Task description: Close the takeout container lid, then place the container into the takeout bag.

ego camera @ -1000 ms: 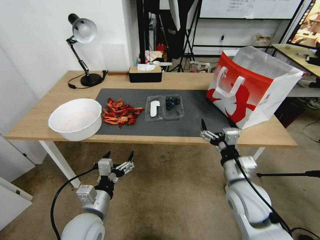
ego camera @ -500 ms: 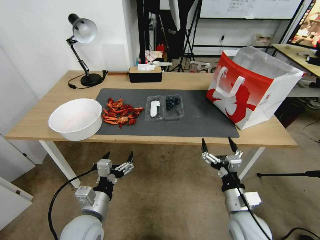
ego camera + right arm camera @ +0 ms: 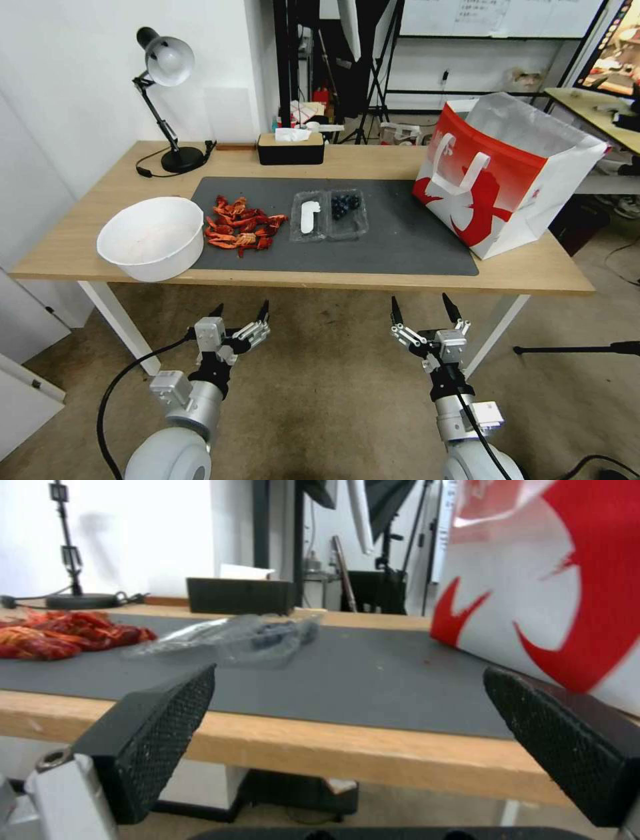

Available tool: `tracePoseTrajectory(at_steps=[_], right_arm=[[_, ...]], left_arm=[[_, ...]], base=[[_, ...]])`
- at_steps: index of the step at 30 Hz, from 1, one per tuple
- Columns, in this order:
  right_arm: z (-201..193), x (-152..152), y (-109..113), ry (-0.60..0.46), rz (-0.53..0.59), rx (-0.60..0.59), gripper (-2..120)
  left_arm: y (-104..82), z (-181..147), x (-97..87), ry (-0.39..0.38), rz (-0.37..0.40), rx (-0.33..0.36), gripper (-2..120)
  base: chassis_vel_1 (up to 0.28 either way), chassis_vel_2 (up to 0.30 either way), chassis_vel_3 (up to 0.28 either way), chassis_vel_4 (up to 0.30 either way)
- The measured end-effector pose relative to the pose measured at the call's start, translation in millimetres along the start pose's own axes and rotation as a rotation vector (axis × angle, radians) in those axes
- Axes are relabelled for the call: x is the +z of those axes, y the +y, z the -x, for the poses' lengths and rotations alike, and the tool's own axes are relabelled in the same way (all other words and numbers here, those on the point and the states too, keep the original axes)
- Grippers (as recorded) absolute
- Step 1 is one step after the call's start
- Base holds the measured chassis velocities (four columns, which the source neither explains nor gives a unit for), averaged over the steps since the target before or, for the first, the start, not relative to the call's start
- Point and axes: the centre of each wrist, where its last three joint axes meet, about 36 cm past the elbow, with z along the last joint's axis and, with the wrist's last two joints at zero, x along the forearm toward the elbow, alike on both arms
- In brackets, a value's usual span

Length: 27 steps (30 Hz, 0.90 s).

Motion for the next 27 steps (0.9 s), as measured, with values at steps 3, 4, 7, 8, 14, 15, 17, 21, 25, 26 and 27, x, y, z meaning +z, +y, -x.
tracePoseTrajectory(at_steps=[3, 4, 7, 8, 14, 15, 17, 21, 25, 26, 27], right_arm=[[5, 3, 1, -0.011, -0.028, -0.036, 100], [6, 5, 1, -0.018, -0.046, -0.052, 100], [5, 6, 2, -0.022, -0.061, -0.063, 100], [4, 6, 3, -0.022, -0.063, -0.065, 100], [1, 6, 4, -0.017, -0.064, -0.066, 100], [0, 5, 5, -0.016, -0.064, -0.065, 100], [-1, 5, 5, -0.016, -0.064, -0.064, 100], [-5, 3, 5, -0.013, -0.066, -0.059, 100], [-10, 0, 4, -0.011, -0.069, -0.051, 100], [-10, 0, 4, -0.011, -0.069, -0.051, 100], [-11, 0, 3, -0.010, -0.071, -0.049, 100]], left_arm=[[-4.5, 10, -8.9, 0.005, -0.072, 0.033, 100], [-4.6, 16, -11.0, 0.012, -0.101, 0.046, 100], [-3.7, 30, -13.1, 0.031, -0.167, 0.071, 100], [-3.3, 35, -14.0, 0.041, -0.195, 0.081, 100], [-4.6, 60, -23.8, 0.074, -0.313, 0.110, 100], [-6.6, 67, -27.0, 0.086, -0.347, 0.115, 100], [-8.5, 72, -28.8, 0.099, -0.378, 0.119, 100], [-18.2, 90, -33.9, 0.143, -0.468, 0.134, 100], [-36.7, 116, -36.9, 0.171, -0.515, 0.138, 100], [-36.7, 116, -36.9, 0.171, -0.515, 0.138, 100], [-42.0, 124, -37.6, 0.171, -0.530, 0.129, 100]], base=[[0.000, 0.000, 0.000, 0.000], [0.000, 0.000, 0.000, 0.000], [0.000, 0.000, 0.000, 0.000], [0.000, 0.000, 0.000, 0.000], [0.000, 0.000, 0.000, 0.000], [0.000, 0.000, 0.000, 0.000], [0.000, 0.000, 0.000, 0.000], [0.000, 0.000, 0.000, 0.000], [0.000, 0.000, 0.000, 0.000], [0.000, 0.000, 0.000, 0.000], [0.000, 0.000, 0.000, 0.000]])
